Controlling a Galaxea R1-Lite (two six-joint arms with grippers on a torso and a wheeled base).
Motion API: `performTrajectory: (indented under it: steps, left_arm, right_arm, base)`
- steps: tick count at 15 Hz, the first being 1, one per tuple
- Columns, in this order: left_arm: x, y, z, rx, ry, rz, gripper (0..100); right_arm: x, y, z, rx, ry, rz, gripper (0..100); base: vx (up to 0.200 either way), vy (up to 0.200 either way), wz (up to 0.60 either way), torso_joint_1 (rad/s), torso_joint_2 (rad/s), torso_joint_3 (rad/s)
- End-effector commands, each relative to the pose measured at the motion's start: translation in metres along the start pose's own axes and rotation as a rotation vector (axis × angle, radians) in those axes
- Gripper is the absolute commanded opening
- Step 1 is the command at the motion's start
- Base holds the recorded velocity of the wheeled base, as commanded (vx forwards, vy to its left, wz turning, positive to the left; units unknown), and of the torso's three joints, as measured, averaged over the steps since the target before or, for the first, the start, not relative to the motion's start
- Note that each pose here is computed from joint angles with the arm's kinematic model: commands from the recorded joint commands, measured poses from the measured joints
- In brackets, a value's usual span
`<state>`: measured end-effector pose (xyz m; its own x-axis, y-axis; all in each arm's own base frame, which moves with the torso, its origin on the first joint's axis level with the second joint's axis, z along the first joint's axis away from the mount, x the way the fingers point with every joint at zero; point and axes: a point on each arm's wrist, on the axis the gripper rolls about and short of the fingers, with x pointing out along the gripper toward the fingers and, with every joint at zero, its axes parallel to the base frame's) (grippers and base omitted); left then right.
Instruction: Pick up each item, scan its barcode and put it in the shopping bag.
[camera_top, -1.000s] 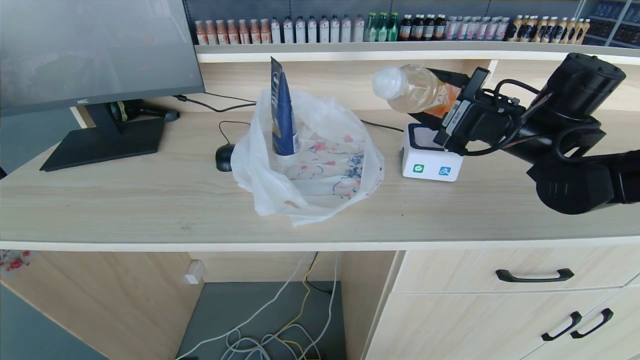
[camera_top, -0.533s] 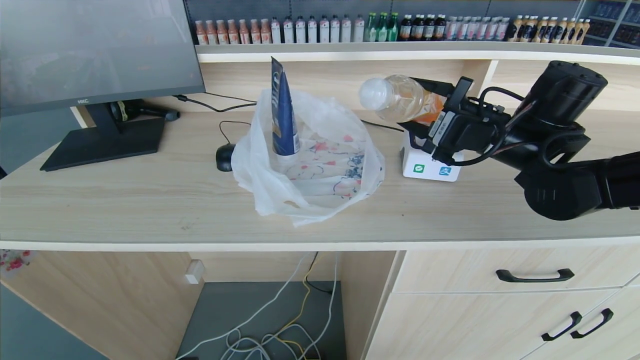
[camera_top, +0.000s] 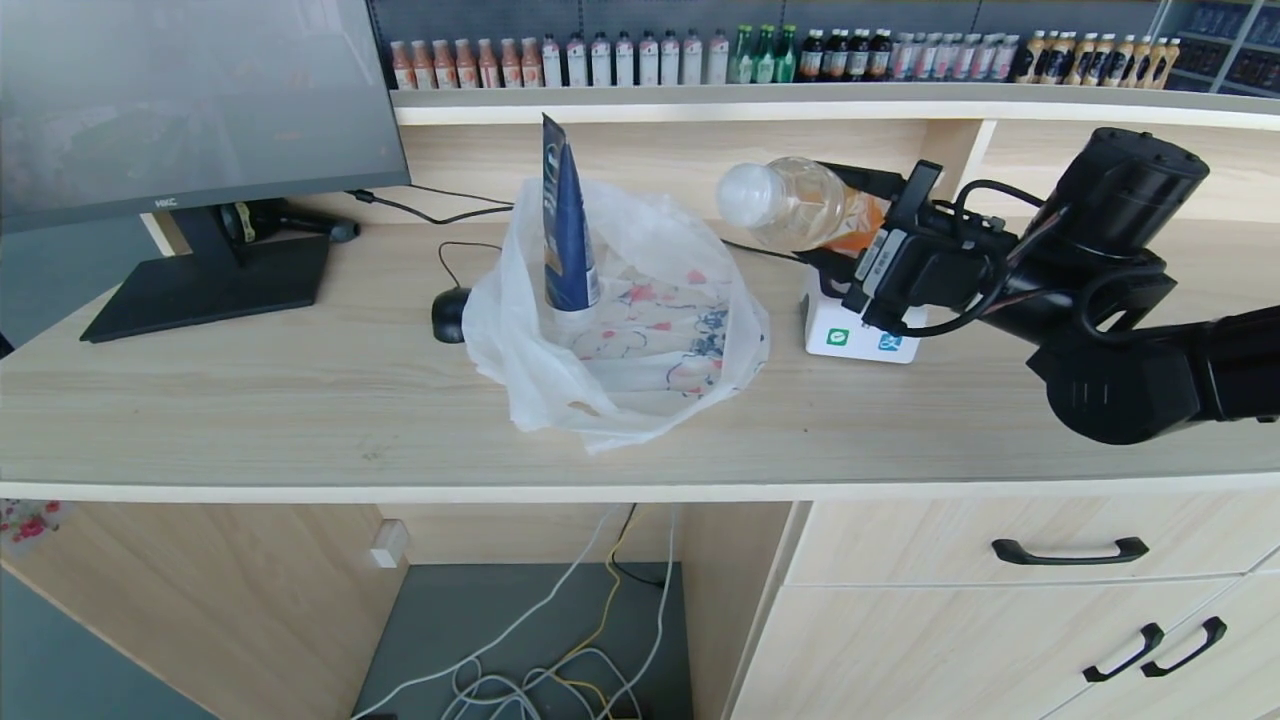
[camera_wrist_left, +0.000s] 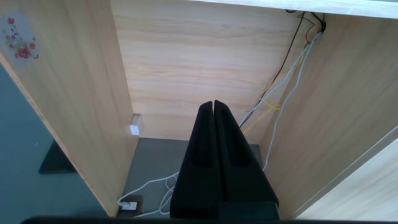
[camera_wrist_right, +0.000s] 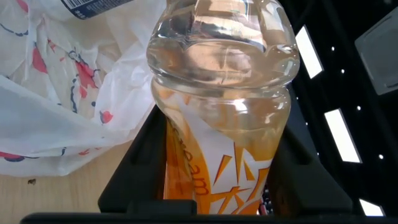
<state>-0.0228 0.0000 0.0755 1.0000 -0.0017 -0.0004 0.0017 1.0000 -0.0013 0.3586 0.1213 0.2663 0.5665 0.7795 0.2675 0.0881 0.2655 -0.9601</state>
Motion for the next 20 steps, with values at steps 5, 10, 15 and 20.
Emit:
performTrajectory:
  steps: [5,10,15,20]
  left_arm:
    - [0.0,0.0,0.0,0.0,0.0,0.0,0]
    - [0.0,0.0,0.0,0.0,0.0,0.0,0]
    - [0.0,0.0,0.0,0.0,0.0,0.0,0]
    - [0.0,0.0,0.0,0.0,0.0,0.0,0]
  right_arm:
    - [0.001,0.001,0.004,0.004,-0.008,0.003,0]
    - [0.001,0.001,0.006,0.005,-0.016,-0.001,0]
    - [0.001,0.006,0.008,0.018,-0.012,0.011,0]
    - [-0.002,-0.004,0.012,0.014,-0.014,-0.01,0]
  base:
    - [0.0,0.0,0.0,0.0,0.0,0.0]
    - [0.0,0.0,0.0,0.0,0.0,0.0]
    - [0.0,0.0,0.0,0.0,0.0,0.0]
    - [0.0,0.0,0.0,0.0,0.0,0.0]
